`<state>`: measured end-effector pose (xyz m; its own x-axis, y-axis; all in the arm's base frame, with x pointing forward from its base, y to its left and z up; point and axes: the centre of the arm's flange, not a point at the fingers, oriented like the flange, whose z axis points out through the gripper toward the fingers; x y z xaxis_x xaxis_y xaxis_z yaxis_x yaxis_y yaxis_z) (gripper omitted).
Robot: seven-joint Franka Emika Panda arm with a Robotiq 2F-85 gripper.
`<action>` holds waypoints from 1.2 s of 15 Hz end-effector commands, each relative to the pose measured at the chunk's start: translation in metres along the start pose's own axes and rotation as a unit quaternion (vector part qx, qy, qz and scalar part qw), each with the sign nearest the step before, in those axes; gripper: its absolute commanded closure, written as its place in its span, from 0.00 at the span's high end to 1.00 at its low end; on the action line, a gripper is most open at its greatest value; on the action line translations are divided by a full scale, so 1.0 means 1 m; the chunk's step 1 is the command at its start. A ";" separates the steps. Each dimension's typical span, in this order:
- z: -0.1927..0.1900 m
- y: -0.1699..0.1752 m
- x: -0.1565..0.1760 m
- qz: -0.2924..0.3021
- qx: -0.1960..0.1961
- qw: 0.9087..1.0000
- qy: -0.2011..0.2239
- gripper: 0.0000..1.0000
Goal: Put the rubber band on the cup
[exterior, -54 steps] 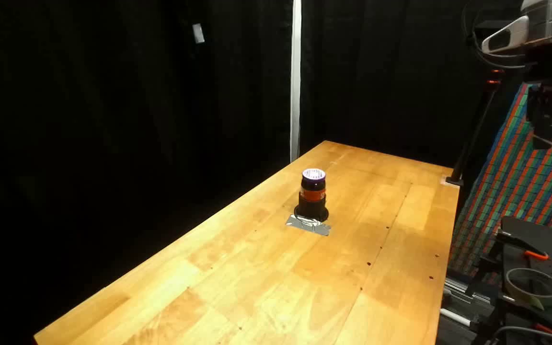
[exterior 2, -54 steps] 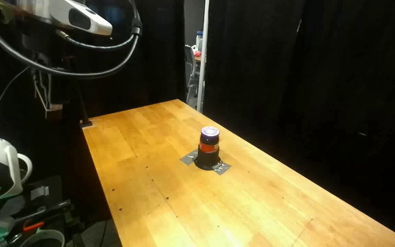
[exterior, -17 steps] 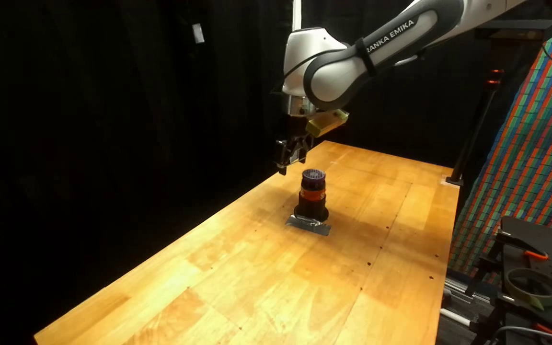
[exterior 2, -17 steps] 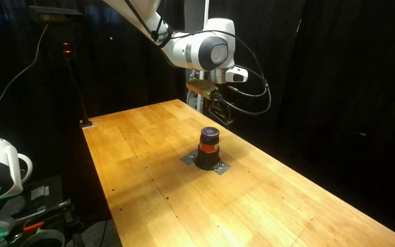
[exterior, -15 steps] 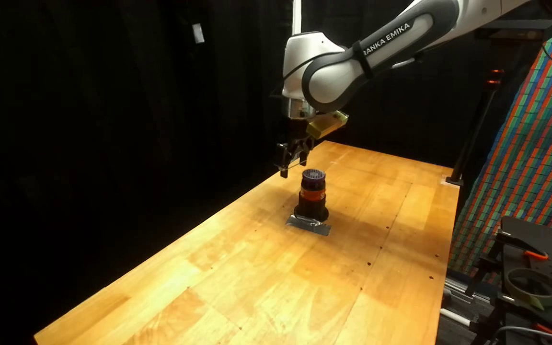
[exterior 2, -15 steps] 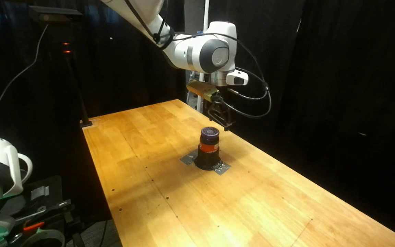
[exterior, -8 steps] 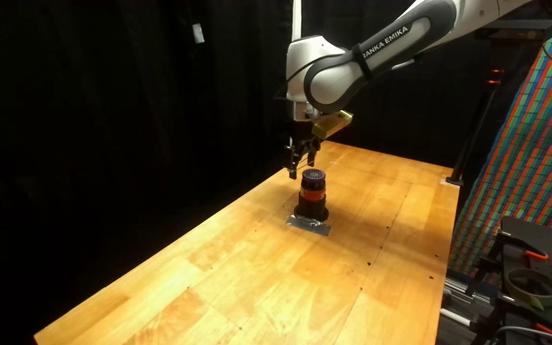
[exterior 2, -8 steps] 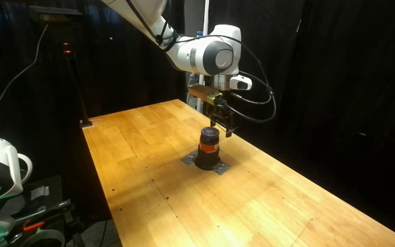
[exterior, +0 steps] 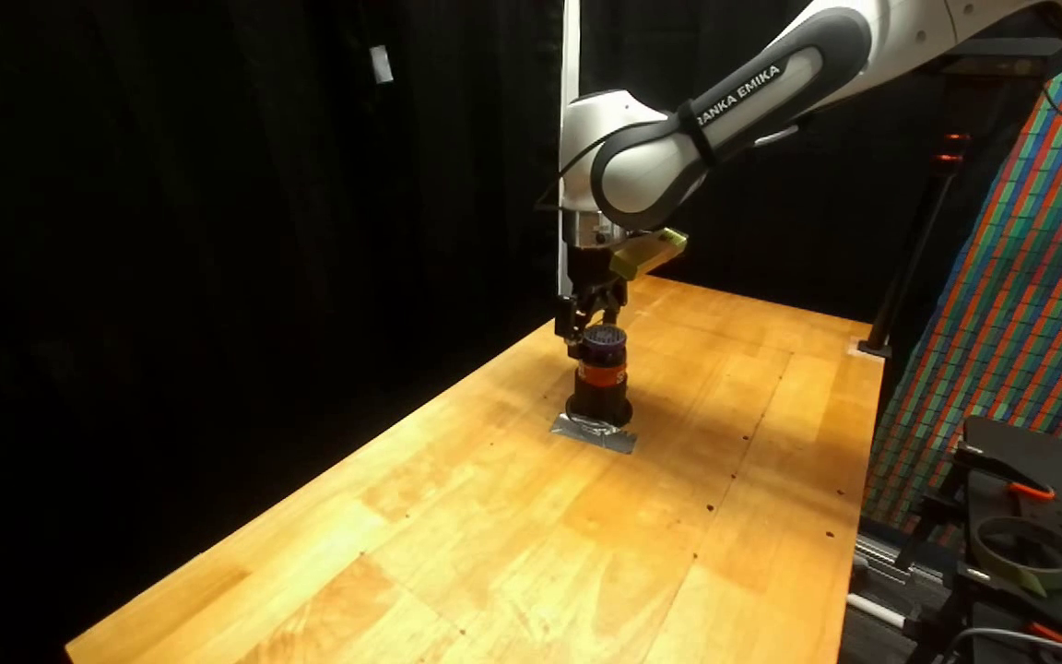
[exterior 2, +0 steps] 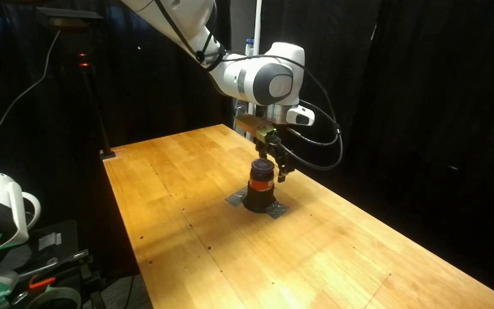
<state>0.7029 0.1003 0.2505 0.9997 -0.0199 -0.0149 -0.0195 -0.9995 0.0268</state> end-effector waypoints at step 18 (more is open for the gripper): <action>0.006 0.019 -0.121 0.016 0.040 0.998 0.037 1.00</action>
<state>0.6182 0.0916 0.2439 0.9978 -0.0480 0.0448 -0.0468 -0.9985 -0.0277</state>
